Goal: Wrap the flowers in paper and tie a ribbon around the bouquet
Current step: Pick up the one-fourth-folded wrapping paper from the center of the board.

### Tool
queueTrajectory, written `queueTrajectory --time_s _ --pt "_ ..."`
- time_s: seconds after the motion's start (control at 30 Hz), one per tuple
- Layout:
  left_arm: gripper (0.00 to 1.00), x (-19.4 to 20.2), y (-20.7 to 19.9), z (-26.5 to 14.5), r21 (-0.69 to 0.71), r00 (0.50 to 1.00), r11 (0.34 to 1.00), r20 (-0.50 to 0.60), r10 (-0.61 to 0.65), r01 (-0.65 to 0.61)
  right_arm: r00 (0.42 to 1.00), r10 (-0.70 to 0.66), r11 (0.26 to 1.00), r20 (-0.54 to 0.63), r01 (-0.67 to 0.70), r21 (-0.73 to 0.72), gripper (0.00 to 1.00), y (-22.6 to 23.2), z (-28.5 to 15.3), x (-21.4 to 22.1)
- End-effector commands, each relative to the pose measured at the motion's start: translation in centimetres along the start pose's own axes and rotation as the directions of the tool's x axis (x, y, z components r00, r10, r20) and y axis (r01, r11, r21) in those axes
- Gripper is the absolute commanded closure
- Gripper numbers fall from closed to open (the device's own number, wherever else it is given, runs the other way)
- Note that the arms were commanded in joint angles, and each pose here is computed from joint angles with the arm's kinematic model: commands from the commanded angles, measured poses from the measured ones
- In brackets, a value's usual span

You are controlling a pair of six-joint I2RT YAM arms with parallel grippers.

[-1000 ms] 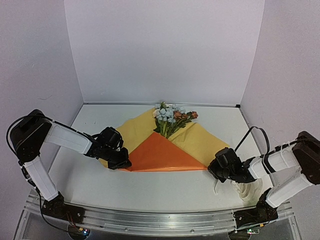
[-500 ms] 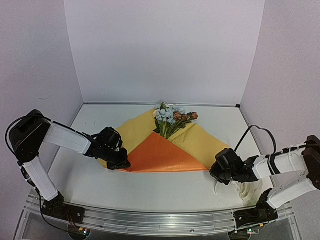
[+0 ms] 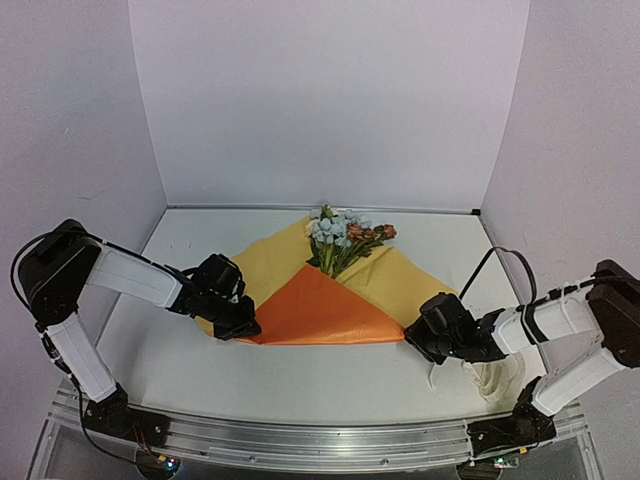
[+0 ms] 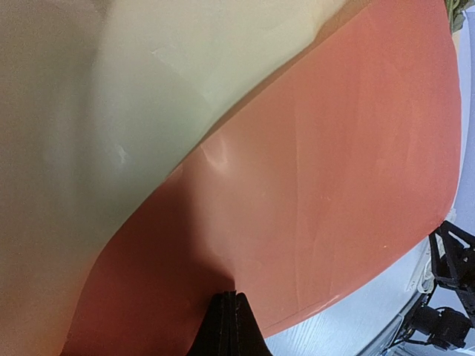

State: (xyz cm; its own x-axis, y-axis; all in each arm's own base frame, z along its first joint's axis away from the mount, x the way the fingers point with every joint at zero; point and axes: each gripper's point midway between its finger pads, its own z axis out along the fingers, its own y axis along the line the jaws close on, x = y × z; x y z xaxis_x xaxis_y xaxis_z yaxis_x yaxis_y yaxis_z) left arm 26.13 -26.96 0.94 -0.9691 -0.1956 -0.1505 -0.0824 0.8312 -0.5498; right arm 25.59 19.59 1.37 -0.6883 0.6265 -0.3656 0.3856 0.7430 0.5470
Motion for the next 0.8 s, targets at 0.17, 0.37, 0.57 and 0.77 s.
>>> queueTrajectory --time_s 0.17,0.37,0.57,0.77 --pt "1.00 3.3 5.5 0.2 -0.201 0.992 0.979 -0.118 -0.046 0.022 0.999 -0.032 0.993 -0.018 0.034 0.111 0.77 -2.3 1.2 0.7" --pt "1.00 3.3 5.5 0.1 -0.202 0.992 0.979 -0.120 -0.041 0.016 0.998 -0.066 0.993 -0.004 0.066 0.100 0.89 -1.6 1.1 0.3" --pt "1.00 3.2 5.3 0.2 -0.193 0.992 0.981 -0.121 -0.032 0.008 0.994 -0.105 0.989 0.000 0.104 0.100 1.00 -0.9 0.6 -0.2" --pt "0.96 2.8 4.4 -0.2 -0.170 0.994 0.985 -0.111 -0.010 -0.009 0.989 -0.147 0.985 0.005 0.145 0.095 1.00 -0.1 -0.5 -0.8"
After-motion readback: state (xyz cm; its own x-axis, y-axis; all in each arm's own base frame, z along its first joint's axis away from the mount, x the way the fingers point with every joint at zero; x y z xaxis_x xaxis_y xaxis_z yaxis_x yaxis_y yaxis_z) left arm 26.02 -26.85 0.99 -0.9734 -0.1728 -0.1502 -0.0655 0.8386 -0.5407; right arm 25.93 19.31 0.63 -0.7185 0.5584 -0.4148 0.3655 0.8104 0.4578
